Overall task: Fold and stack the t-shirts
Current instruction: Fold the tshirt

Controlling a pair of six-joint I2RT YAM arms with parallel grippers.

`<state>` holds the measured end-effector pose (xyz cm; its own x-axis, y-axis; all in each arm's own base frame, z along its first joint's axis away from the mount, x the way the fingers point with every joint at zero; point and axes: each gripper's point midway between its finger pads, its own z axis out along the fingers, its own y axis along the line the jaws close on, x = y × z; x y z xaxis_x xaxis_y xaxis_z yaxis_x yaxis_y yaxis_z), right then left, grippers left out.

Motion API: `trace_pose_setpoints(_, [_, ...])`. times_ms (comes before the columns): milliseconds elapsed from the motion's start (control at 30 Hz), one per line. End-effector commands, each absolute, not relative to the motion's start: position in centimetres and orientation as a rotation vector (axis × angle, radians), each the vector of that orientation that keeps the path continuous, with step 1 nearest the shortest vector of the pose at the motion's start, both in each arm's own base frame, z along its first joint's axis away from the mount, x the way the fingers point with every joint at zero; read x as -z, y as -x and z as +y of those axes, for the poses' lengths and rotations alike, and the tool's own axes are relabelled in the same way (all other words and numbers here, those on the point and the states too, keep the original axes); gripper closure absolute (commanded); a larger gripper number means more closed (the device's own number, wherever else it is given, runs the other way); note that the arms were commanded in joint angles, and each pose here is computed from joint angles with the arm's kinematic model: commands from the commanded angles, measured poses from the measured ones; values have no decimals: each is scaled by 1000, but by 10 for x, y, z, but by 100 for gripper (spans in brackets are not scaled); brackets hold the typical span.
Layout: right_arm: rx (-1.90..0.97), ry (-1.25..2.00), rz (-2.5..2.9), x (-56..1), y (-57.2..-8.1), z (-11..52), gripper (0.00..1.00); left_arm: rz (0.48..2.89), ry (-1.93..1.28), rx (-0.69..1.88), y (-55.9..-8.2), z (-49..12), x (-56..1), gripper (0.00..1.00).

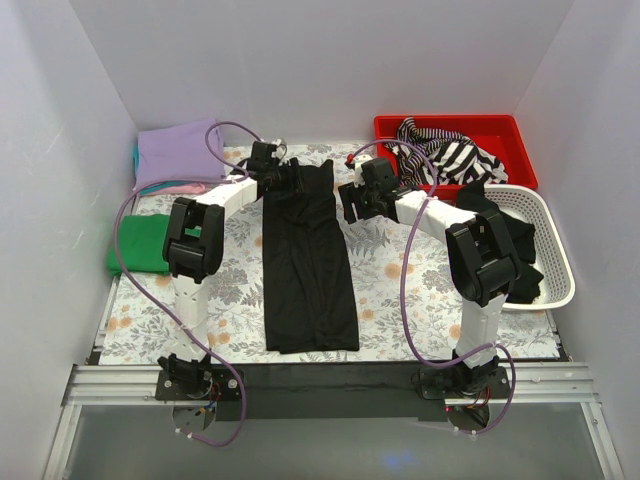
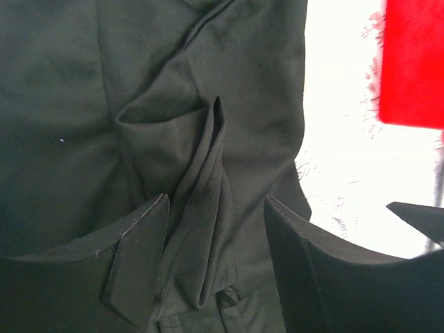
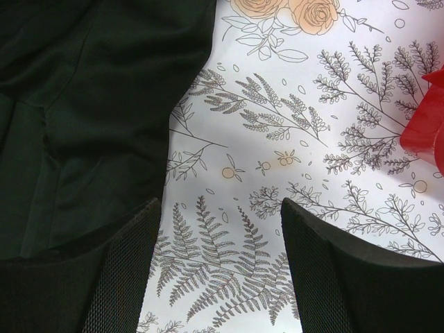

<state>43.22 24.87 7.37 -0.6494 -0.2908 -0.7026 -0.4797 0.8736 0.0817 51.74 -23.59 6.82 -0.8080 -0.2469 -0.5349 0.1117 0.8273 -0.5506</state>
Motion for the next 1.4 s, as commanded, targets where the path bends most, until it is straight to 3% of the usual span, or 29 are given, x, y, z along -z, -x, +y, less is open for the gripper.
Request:
trace_pose_setpoints(0, [-377,536,2278,-87,-437,253,25,2346,31,684,-518,-239,-85,45])
trace_pose_setpoints(267, [-370,531,2287,-84,-436,251,25,2358,3,549,-521,-240,-74,51])
trace_pose_setpoints(400, [-377,529,2286,-84,-436,252,25,2352,-5,470,-528,-237,-74,59])
trace_pose_setpoints(433, [-381,529,2287,-84,-435,252,25,2355,-10,442,-528,-235,-72,73])
trace_pose_setpoints(533, [-387,529,2291,-83,-435,253,25,2361,-9,414,-530,-235,-69,85])
trace_pose_setpoints(567, [-390,529,2296,-81,-434,254,25,2361,-7,397,-531,-234,-67,100])
trace_pose_setpoints(800, [-396,531,2299,-79,-434,254,25,2350,-25,392,-532,-234,-73,100])
trace_pose_setpoints(833, [-399,532,2299,-79,-434,255,25,2353,-27,392,-531,-234,-72,96])
trace_pose_setpoints(900, [-405,533,2301,-78,-434,256,25,2351,-26,389,-532,-233,-72,76])
trace_pose_setpoints(1033, [-427,540,2305,-76,-433,259,25,2356,-35,391,-530,-235,-68,65])
trace_pose_setpoints(1367, [-444,547,2323,-69,-431,262,25,2318,-42,449,-526,-243,-84,65])
